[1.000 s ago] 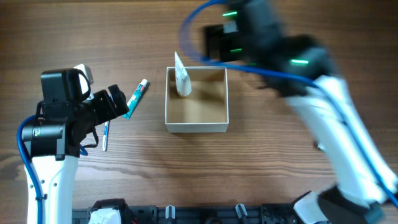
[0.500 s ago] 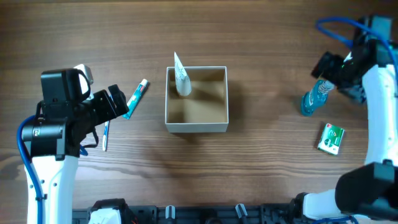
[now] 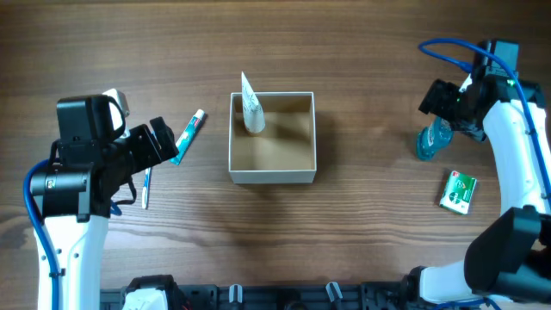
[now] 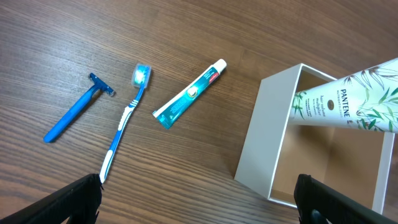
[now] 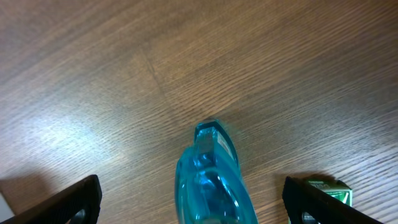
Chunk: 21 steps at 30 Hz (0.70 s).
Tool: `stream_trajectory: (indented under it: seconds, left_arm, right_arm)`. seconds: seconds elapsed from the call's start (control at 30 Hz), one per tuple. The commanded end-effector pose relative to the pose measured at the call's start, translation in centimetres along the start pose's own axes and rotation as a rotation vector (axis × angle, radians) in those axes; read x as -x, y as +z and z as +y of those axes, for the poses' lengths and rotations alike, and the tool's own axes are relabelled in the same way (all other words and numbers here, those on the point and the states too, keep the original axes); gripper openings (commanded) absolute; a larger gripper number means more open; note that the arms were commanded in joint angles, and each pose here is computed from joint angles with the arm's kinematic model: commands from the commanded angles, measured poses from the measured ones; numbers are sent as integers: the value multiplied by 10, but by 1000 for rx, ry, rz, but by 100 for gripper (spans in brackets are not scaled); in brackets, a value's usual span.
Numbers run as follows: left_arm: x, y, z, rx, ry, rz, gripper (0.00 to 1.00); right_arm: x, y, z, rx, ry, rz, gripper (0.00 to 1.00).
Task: Pack container
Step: 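Grasp the blue Listerine bottle with the right gripper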
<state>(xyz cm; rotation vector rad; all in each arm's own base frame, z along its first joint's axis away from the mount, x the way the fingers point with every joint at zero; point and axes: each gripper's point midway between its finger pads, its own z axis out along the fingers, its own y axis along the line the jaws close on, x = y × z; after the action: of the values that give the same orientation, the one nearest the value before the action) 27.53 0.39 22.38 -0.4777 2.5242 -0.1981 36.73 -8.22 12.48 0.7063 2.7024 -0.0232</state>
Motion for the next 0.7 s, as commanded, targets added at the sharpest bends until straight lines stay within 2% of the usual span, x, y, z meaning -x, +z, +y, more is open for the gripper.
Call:
stream_trajectory:
  seconds: [0.0,0.1,0.17,0.27,0.33,0.37,0.5,0.63,0.67]
  left_arm:
    - [5,-3,3,21,-5,-13,100]
    - [5,-3,3,21,-5,-13,100]
    - [5,-3,3,21,-5,-13,100]
    - [5,-3,3,21,-5,-13,100]
    - [5,-3,3,21,-5,-14,100]
    - [5,-3,3,20,-5,-14,100]
    - [5,-3,3,21,-5,-14,100]
    - [5,-3,3,21,-5,-14,100]
    - [5,-3,3,21,-5,-14,100]
  right_arm:
    - [-14,28,-2,-14,-10,91,95]
    - [-17,35,-2,-17,-10,113,92]
    - [-19,35,-2,-19,-10,118,86]
    - [-26,34,-4,-27,-11,147,72]
    - [-28,33,-5,-28,-11,158,68]
    - [-29,33,-3,-19,-11,163,61]
    - [-30,33,-3,-14,-10,167,50]
    - [-31,33,-3,-15,-10,169,34]
    - [-31,32,-3,-16,-10,172,25]
